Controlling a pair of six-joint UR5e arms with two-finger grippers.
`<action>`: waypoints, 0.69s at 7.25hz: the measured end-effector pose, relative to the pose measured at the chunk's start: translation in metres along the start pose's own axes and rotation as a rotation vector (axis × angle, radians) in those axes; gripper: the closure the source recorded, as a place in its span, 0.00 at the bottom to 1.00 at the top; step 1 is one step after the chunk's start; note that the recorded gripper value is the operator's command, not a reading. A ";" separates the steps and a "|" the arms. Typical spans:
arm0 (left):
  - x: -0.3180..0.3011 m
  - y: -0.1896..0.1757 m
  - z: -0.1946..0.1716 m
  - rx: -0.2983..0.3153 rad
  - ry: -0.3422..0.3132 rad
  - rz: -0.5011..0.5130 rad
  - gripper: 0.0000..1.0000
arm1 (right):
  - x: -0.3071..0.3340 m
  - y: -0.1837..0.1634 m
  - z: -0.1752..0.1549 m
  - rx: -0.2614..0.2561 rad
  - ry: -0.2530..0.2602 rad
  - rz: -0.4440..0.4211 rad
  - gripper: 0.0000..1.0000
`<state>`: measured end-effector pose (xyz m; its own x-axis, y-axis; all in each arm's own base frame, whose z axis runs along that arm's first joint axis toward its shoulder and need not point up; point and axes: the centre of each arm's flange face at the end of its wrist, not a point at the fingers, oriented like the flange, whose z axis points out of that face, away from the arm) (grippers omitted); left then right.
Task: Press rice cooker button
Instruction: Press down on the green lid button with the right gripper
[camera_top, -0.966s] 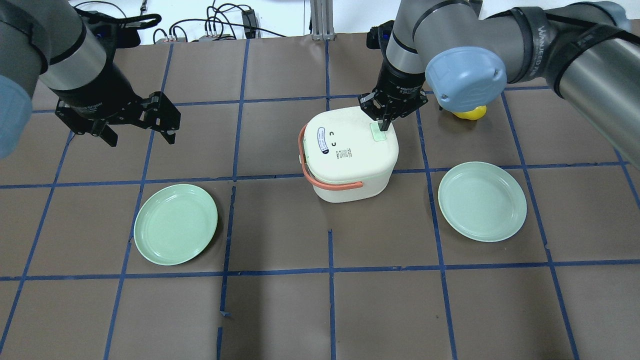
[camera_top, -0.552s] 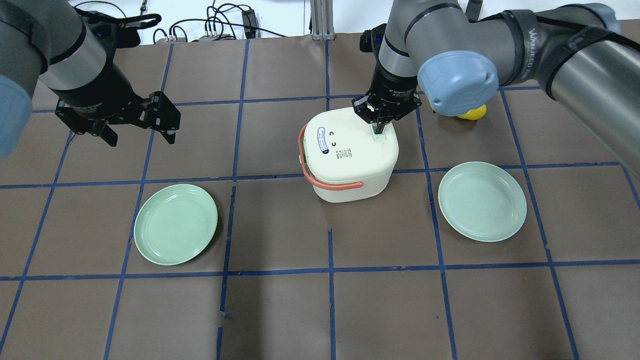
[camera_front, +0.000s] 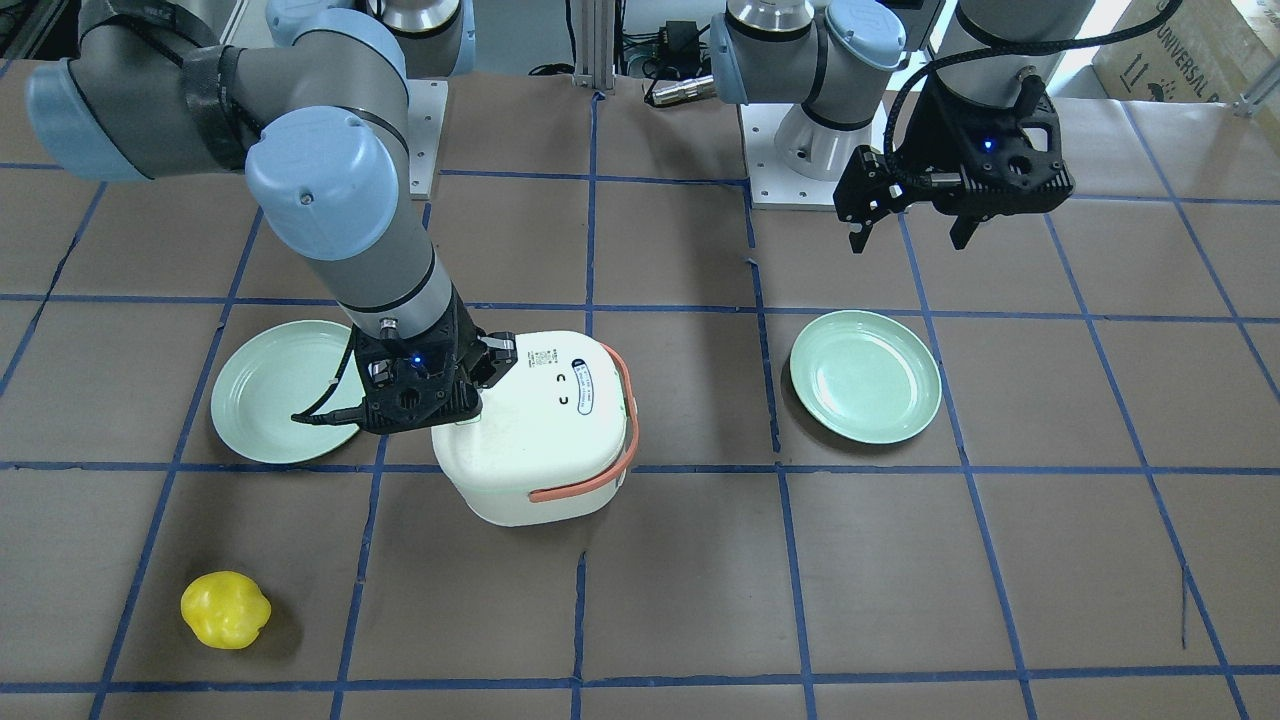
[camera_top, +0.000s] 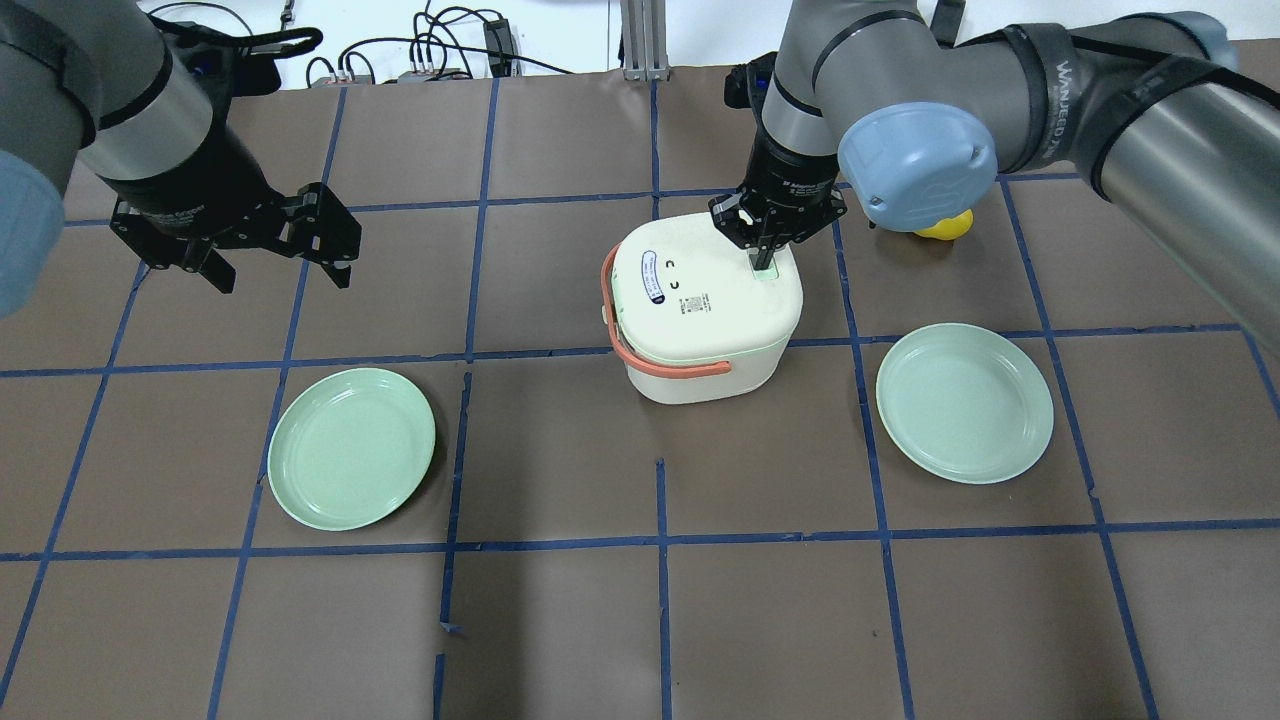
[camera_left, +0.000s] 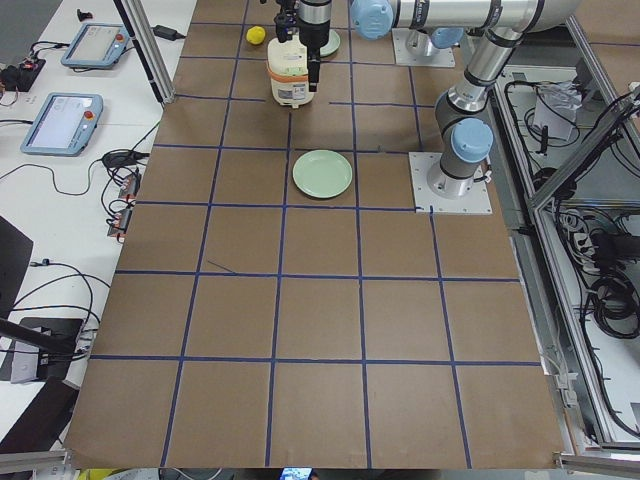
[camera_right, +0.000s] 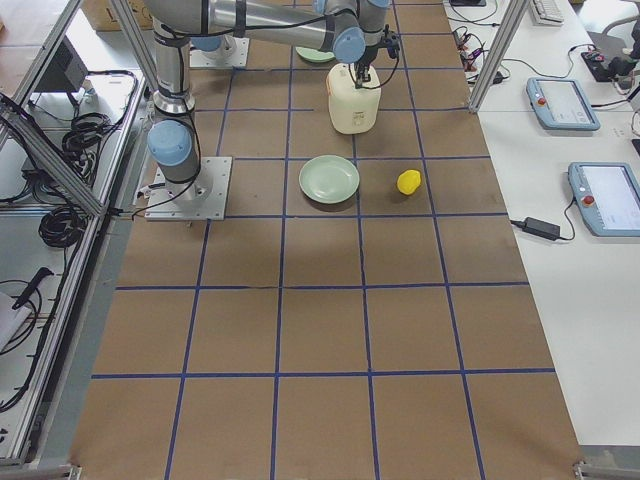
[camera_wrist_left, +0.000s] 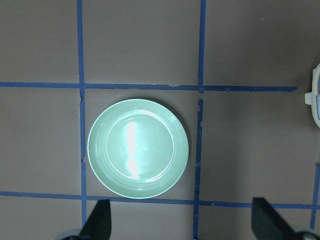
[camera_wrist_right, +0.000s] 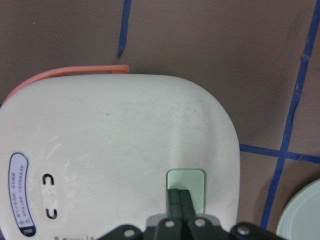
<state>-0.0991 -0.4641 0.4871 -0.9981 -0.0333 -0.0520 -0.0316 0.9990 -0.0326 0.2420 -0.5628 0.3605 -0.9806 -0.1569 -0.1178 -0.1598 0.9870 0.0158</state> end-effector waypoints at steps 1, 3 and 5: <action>0.000 0.000 0.000 0.000 0.000 0.000 0.00 | 0.000 0.000 0.000 0.000 0.000 -0.001 0.92; 0.000 0.000 0.000 0.000 0.000 0.000 0.00 | -0.002 0.000 0.000 0.000 0.000 -0.001 0.92; 0.000 0.000 0.000 -0.001 0.000 0.000 0.00 | -0.002 0.001 -0.003 0.006 0.000 0.000 0.92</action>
<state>-0.0991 -0.4640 0.4870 -0.9981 -0.0336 -0.0520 -0.0319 0.9990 -0.0317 0.2437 -0.5619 0.3641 -0.9805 -0.1573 -0.1177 -0.1596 0.9871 0.0100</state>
